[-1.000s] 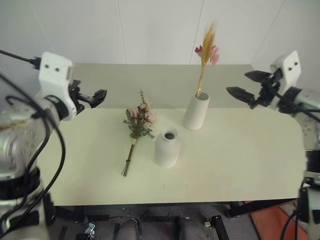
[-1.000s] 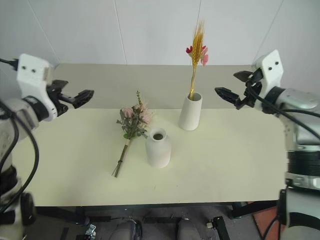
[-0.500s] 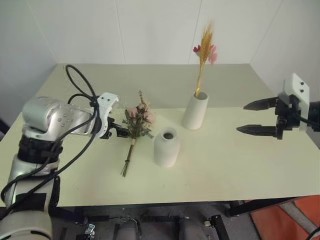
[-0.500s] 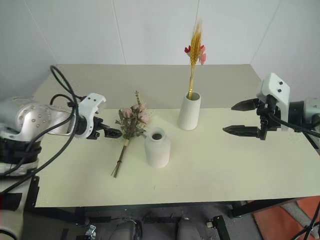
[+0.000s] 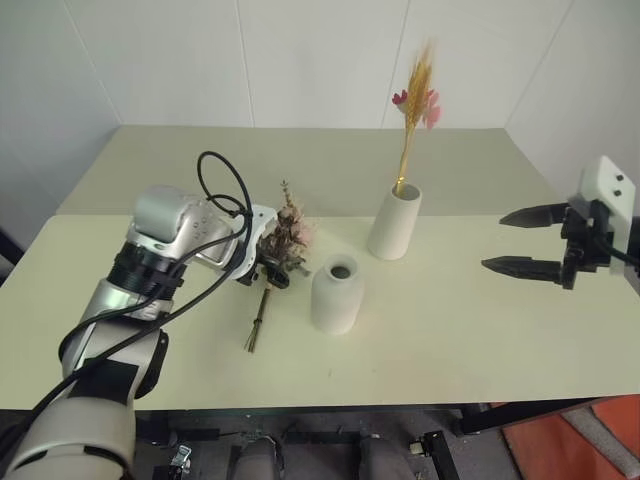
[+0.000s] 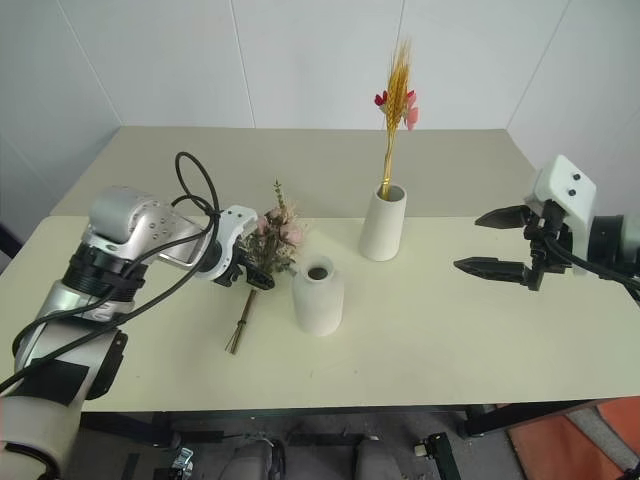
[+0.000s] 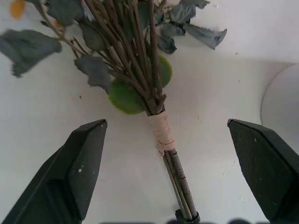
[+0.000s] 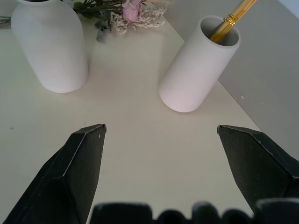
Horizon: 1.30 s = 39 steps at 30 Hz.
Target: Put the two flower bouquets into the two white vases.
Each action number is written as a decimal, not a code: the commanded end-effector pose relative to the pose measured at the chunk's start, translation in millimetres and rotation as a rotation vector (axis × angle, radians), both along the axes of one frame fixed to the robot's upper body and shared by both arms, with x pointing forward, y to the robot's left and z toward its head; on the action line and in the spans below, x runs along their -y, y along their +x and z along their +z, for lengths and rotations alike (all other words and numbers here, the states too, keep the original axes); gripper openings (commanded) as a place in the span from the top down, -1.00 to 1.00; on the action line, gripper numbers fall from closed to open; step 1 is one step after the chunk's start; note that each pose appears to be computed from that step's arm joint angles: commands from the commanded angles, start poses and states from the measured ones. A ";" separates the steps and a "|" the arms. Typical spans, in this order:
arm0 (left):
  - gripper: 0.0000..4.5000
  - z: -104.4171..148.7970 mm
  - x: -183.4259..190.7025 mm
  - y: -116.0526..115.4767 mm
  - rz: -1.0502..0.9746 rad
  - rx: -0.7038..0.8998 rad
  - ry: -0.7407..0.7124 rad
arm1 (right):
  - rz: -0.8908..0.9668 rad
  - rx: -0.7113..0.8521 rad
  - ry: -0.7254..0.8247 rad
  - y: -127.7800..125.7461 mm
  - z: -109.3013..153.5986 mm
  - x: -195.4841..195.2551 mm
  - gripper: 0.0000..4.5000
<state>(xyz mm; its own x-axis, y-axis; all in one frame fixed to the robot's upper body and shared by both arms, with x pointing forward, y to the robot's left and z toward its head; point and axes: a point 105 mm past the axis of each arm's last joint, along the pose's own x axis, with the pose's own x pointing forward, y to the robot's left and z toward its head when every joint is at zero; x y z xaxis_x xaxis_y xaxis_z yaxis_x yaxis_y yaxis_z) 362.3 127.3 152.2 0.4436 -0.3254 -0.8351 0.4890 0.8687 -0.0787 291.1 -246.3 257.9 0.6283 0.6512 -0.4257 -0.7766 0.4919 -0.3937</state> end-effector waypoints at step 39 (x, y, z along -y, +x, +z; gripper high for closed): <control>0.97 212.0 -22.8 -28.5 -0.217 1.070 -0.954 | 0.150 0.120 0.061 -32.9 14.1 30.3 -1.00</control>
<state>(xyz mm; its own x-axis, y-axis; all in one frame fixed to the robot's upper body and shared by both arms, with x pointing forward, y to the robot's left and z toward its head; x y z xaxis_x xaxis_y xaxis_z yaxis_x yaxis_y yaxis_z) 358.2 158.3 332.3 0.6994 -0.6578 0.2795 0.7135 0.6655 -0.2193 260.5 -275.8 262.4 0.5502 0.7609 -0.3441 -0.8158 0.4017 -0.4160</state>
